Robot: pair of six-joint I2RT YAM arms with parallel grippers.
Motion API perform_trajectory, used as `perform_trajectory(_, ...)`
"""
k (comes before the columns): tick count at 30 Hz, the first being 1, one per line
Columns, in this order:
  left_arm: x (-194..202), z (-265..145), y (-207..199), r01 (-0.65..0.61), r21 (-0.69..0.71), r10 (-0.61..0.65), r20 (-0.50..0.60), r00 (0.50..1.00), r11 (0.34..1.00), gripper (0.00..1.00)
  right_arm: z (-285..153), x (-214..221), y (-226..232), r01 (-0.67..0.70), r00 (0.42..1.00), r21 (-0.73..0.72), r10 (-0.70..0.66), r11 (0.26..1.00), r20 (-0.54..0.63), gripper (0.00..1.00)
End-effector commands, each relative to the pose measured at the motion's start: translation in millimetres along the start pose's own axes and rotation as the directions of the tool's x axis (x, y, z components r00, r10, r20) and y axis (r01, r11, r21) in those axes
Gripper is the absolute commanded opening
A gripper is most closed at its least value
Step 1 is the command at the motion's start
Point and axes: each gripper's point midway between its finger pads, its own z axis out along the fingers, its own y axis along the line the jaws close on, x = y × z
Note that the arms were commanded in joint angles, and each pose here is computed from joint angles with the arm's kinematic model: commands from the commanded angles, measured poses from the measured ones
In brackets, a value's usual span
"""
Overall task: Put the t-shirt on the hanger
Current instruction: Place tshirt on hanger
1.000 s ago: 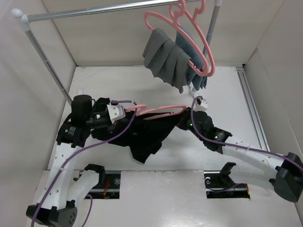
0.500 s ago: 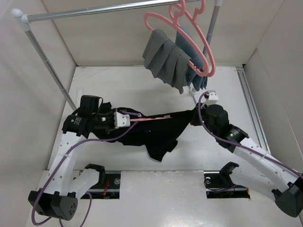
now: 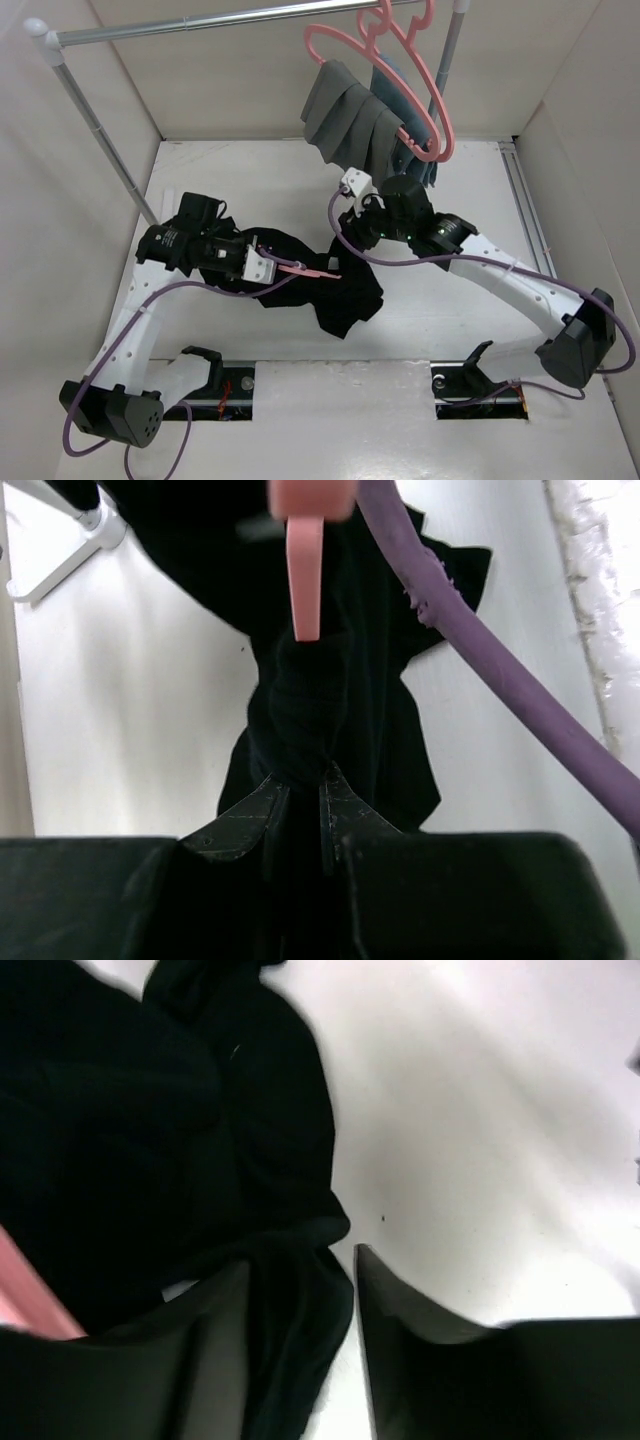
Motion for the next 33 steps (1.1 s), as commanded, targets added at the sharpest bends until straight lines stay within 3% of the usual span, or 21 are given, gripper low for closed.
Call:
perform_trajectory(1, -27, -3, -9, -0.033, 0.022, 0.031, 0.099, 0.995, 0.999, 0.00, -9, 6, 15, 0.099, 0.993, -0.117, -0.106, 0.988, -0.057, 0.54)
perform_trajectory(5, -25, 0, -9, 0.024, 0.011, -0.025, 0.109, 0.994, 1.000, 0.00, -42, -22, 31, 0.135, 0.990, -0.131, -0.127, 0.982, 0.068, 0.81)
perform_trajectory(8, -26, 1, -4, 0.030, -0.024, -0.027, 0.125, 0.992, 0.999, 0.00, -55, -39, 46, 0.171, 0.979, -0.151, -0.151, 0.974, 0.137, 0.81)
perform_trajectory(11, -25, 3, 0, 0.046, -0.035, -0.041, 0.129, 0.991, 0.998, 0.00, -57, -42, 87, 0.218, 0.969, -0.265, -0.176, 0.939, 0.173, 0.81)
perform_trajectory(16, -31, 0, 7, 0.077, -0.056, -0.067, 0.154, 0.986, 0.995, 0.00, -38, -15, 96, 0.195, 0.980, -0.307, -0.170, 0.931, 0.109, 0.74)
perform_trajectory(19, -36, -3, 12, 0.074, -0.077, -0.060, 0.175, 0.983, 0.994, 0.00, -24, -16, 99, 0.173, 0.982, -0.314, -0.137, 0.933, 0.132, 0.72)
perform_trajectory(23, -36, -4, 11, 0.102, -0.077, -0.087, 0.184, 0.979, 0.992, 0.00, -1, -20, 93, 0.154, 0.983, -0.278, -0.119, 0.948, 0.138, 0.63)
perform_trajectory(26, -42, -7, 10, 0.084, -0.088, -0.066, 0.194, 0.979, 0.993, 0.00, 11, -27, 87, 0.135, 0.983, -0.245, -0.100, 0.960, 0.153, 0.51)
perform_trajectory(30, -44, -11, 13, 0.107, -0.110, -0.084, 0.199, 0.976, 0.988, 0.00, 18, -29, 86, 0.115, 0.985, -0.237, -0.079, 0.965, 0.153, 0.20)
perform_trajectory(31, -45, -13, 13, 0.099, -0.121, -0.074, 0.192, 0.979, 0.988, 0.00, 15, -33, 87, 0.108, 0.984, -0.237, -0.071, 0.965, 0.161, 0.07)
perform_trajectory(33, -40, -17, 17, 0.102, -0.151, -0.077, 0.166, 0.983, 0.983, 0.00, 7, -35, 85, 0.111, 0.982, -0.225, -0.072, 0.968, 0.177, 0.04)
